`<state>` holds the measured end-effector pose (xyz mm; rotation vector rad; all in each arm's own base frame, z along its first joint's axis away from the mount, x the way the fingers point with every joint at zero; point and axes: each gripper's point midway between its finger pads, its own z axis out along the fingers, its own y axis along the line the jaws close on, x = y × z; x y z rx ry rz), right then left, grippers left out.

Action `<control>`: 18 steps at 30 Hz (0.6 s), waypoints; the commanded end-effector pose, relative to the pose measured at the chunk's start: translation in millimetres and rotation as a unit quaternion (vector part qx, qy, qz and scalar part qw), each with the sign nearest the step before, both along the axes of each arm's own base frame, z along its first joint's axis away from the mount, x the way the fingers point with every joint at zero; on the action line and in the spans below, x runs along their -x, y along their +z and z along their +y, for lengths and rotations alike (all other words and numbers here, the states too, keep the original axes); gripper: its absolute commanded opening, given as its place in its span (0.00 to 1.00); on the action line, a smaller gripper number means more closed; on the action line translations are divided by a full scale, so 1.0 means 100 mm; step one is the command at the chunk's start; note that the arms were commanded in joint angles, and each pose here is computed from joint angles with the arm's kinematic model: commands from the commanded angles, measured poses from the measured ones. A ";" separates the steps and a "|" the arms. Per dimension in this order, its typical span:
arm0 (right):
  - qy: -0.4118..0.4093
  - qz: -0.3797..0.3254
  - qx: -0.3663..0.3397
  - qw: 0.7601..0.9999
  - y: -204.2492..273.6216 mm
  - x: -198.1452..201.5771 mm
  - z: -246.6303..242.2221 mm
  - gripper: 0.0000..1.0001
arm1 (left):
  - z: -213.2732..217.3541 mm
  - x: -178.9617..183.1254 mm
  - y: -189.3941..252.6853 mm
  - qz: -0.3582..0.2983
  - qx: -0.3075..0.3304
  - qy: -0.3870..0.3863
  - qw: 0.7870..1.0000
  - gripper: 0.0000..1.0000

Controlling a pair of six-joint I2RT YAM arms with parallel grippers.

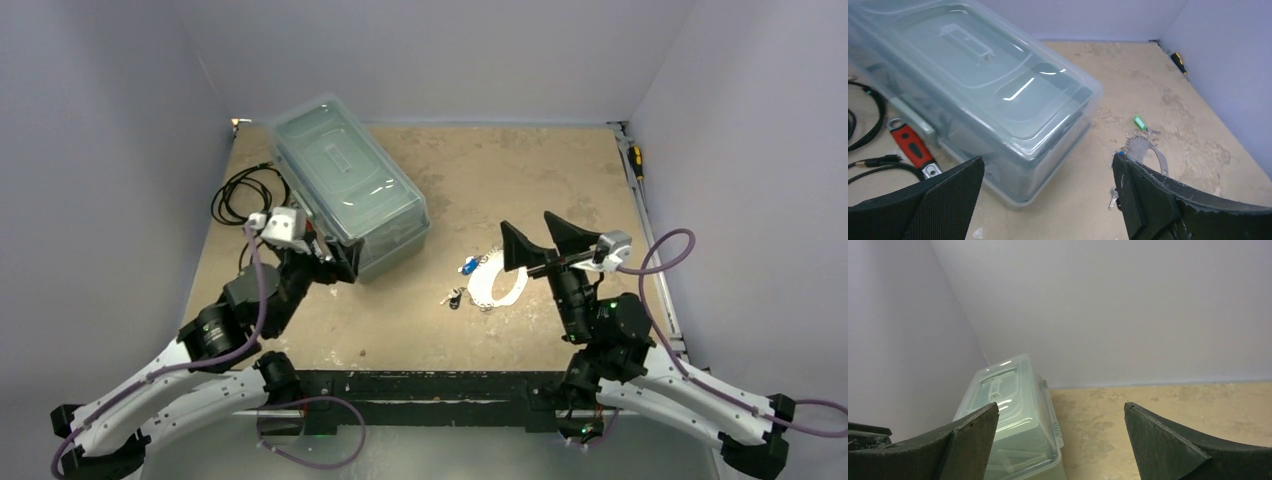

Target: Put the keys on the keyring

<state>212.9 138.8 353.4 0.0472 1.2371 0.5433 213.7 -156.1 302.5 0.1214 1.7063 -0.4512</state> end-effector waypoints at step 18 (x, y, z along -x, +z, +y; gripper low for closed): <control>0.080 0.086 -0.166 0.979 -0.84 -0.19 0.66 0.99 | 0.55 0.02 -0.25 -0.026 -0.036 0.087 0.995 0.95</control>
